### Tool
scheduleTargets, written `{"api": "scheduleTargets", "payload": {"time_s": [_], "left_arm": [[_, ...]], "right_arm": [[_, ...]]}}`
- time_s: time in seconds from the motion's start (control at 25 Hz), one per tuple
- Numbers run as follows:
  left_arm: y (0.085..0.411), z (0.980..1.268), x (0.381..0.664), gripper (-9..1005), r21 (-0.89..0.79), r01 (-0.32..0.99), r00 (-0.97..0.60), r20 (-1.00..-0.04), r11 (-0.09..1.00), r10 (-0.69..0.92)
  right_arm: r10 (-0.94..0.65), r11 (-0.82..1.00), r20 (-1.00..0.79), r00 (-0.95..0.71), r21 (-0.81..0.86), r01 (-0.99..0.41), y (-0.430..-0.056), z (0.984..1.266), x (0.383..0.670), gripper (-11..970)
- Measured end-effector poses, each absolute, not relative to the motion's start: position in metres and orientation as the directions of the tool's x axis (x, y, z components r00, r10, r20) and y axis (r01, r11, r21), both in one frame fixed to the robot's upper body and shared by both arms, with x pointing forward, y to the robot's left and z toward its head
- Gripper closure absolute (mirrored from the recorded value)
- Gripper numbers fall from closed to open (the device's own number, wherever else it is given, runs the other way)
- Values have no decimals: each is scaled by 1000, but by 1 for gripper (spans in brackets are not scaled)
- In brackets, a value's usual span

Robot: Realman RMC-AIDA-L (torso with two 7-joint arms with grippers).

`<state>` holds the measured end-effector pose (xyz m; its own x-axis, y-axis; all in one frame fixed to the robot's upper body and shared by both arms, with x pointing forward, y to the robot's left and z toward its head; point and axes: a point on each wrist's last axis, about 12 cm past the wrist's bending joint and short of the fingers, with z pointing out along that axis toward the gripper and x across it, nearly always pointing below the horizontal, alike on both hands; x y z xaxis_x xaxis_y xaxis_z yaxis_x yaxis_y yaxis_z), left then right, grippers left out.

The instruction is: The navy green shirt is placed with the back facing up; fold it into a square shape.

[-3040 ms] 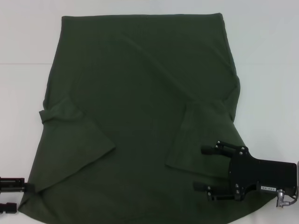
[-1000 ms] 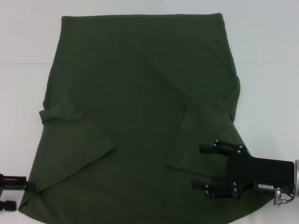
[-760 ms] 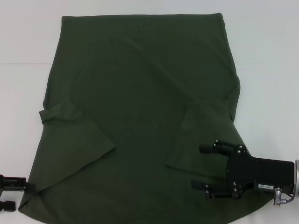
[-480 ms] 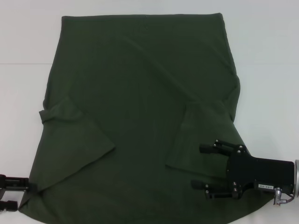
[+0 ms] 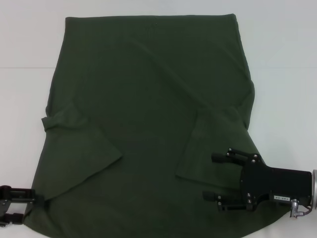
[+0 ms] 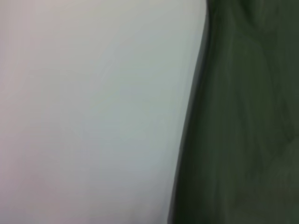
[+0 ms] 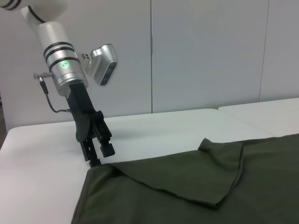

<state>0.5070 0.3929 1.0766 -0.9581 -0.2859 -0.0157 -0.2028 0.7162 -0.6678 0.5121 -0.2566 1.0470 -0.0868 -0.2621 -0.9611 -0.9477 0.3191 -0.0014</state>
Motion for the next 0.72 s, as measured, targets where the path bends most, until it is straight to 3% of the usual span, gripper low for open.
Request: {"api": "scheduleTargets", "payload": {"time_s": [0.72], "left_arm": [[375,1077,516,119,-694,-170,-965,-26,699,-260]], "right_arm": [[-257,323,-962,-91,3,-946,-257,1046,511,16]]}}
